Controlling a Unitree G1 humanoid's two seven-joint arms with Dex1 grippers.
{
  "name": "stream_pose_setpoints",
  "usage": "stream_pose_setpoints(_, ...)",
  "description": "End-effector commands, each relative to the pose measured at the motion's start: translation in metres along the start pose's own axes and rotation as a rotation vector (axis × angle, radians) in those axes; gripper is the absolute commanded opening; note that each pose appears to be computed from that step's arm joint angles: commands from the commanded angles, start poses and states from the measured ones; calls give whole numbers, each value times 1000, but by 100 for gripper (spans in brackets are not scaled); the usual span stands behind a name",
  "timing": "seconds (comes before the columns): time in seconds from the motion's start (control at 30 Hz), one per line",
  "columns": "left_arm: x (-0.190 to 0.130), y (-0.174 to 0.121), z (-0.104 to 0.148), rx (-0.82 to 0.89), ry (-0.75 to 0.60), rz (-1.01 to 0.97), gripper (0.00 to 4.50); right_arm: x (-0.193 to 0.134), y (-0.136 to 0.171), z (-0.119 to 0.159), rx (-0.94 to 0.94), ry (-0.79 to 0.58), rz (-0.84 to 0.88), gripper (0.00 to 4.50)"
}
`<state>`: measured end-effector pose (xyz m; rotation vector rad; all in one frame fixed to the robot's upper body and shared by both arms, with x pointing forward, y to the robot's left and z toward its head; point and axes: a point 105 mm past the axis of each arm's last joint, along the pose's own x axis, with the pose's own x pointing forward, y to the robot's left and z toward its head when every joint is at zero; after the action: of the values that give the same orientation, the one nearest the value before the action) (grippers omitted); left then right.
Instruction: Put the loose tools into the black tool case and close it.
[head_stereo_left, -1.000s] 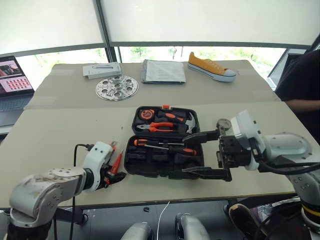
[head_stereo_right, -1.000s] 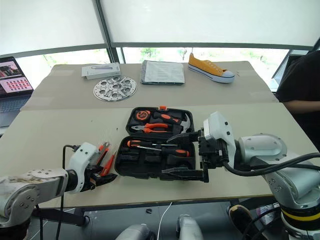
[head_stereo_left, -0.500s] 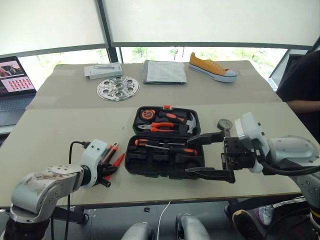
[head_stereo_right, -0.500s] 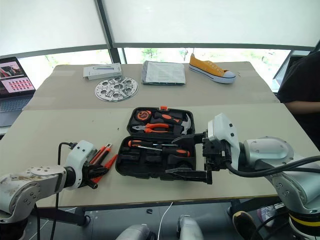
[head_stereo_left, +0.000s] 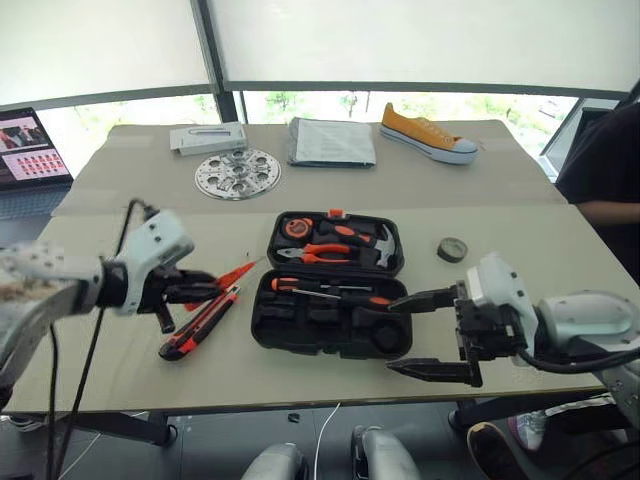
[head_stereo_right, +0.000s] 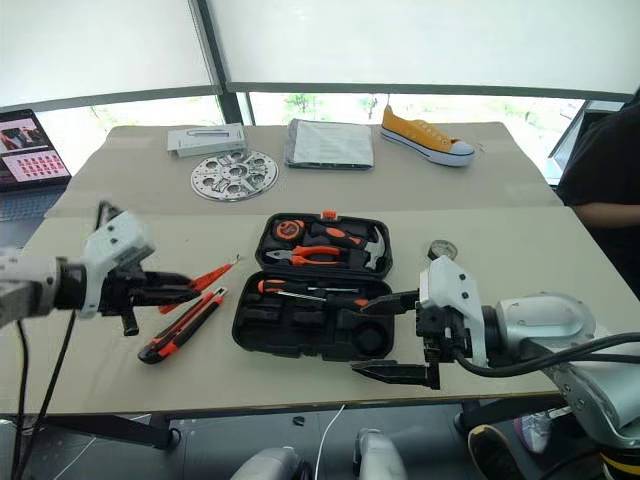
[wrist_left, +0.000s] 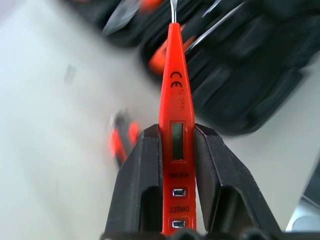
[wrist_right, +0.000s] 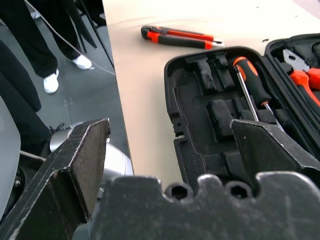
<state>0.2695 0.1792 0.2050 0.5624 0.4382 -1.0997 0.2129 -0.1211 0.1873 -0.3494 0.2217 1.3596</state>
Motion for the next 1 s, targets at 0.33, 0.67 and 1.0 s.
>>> stream_pose_setpoints(0.33, 88, 18, 4, 454, 136, -305, 43, 0, -2, 7, -47, -25, -68, 450)
stream_pose_setpoints(0.67, 102, 17, -4, 382, 187, -335, 43, -1, 1, 6, -42, -30, -101, 450)
stream_pose_setpoints(1.0, 109, 13, 2, 292, 149, -327, 216, 1, -1, 7, -43, -46, -113, 450)
